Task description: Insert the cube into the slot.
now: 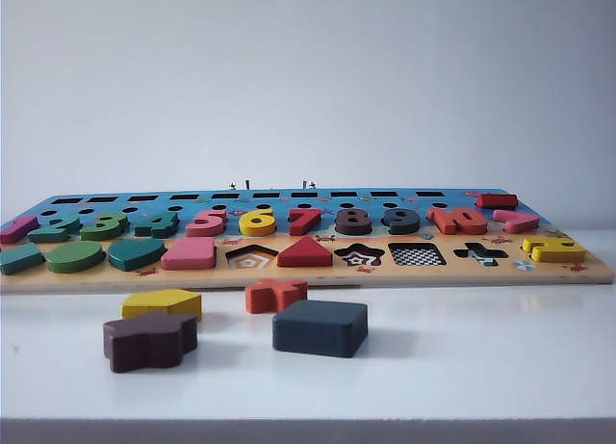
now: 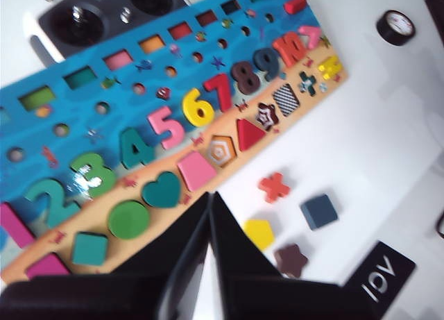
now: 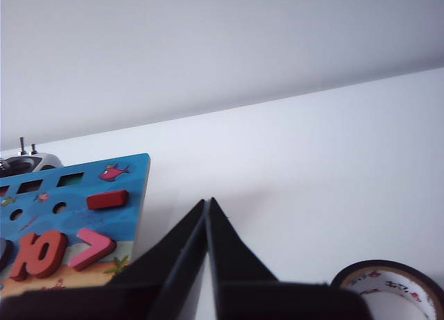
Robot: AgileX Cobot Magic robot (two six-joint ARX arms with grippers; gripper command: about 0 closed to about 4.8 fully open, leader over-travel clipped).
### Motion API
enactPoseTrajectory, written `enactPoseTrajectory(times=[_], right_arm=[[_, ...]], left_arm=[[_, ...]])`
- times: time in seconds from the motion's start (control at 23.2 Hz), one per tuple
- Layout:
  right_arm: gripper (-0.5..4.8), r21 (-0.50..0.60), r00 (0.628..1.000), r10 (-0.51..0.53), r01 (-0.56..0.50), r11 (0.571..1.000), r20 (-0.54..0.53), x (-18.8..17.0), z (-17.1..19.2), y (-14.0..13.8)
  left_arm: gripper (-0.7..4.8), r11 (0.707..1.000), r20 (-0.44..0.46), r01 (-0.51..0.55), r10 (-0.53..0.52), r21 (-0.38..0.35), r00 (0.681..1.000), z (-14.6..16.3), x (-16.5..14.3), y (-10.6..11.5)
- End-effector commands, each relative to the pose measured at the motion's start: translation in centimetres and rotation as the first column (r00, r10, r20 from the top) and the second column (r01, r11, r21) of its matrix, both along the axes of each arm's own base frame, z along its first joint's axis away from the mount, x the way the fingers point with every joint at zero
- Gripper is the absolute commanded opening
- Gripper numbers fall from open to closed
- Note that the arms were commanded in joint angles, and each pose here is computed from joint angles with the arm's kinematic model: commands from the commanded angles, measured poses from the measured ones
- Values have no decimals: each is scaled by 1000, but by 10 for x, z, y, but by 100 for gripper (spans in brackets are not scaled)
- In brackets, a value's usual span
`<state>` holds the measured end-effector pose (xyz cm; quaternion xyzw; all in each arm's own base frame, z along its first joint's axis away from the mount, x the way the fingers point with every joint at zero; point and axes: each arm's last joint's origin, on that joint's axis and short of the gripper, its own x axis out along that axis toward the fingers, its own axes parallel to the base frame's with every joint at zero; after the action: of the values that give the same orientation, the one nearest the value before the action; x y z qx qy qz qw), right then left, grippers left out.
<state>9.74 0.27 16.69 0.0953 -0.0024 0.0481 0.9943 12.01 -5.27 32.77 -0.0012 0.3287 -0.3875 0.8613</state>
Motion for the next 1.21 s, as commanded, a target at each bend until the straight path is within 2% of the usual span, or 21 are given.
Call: enactPoseTrajectory(times=[0.04, 0.3, 0.52, 0.65, 0.73, 0.78, 0.91, 0.95, 1.12, 1.21], right_arm=[[-1, 55, 999, 54, -54, 997, 6, 0, 1, 1], [0, 98, 991, 132, -131, 987, 1, -2, 5, 4], [0, 111, 983, 163, -154, 982, -80, -8, 31, 5], [0, 119, 953, 276, -262, 958, -125, -7, 57, 8], [0, 108, 906, 390, -376, 920, -166, -5, 70, 11], [0, 77, 862, 471, -465, 882, -190, -2, 79, 15], [27, 36, 770, 592, -602, 797, -237, 5, 93, 24], [39, 34, 753, 607, -620, 784, -252, 7, 95, 26], [154, 7, 630, 694, -739, 674, -348, 19, 104, 43], [220, -13, 558, 730, -797, 603, -395, 24, 107, 55]], left_arm=[[17, 999, -68, 39, -40, -13, 997, 4, 0, -1], [17, 999, -136, 52, -53, -9, 989, 3, 1, -2], [17, 993, -166, 103, -110, -51, 980, 1, 3, -4], [17, 993, -188, 105, -112, -49, 976, -1, 5, -5], [17, 994, -210, 102, -109, -44, 972, -3, 6, -5], [17, 994, -225, 101, -108, -41, 968, -4, 6, -5], [17, 994, -232, 100, -107, -39, 967, -5, 7, -6], [17, 994, -232, 100, -107, -39, 967, -5, 7, -6], [17, 994, -232, 100, -107, -39, 967, -5, 7, -6], [17, 994, -232, 100, -107, -39, 967, -5, 7, -6]])
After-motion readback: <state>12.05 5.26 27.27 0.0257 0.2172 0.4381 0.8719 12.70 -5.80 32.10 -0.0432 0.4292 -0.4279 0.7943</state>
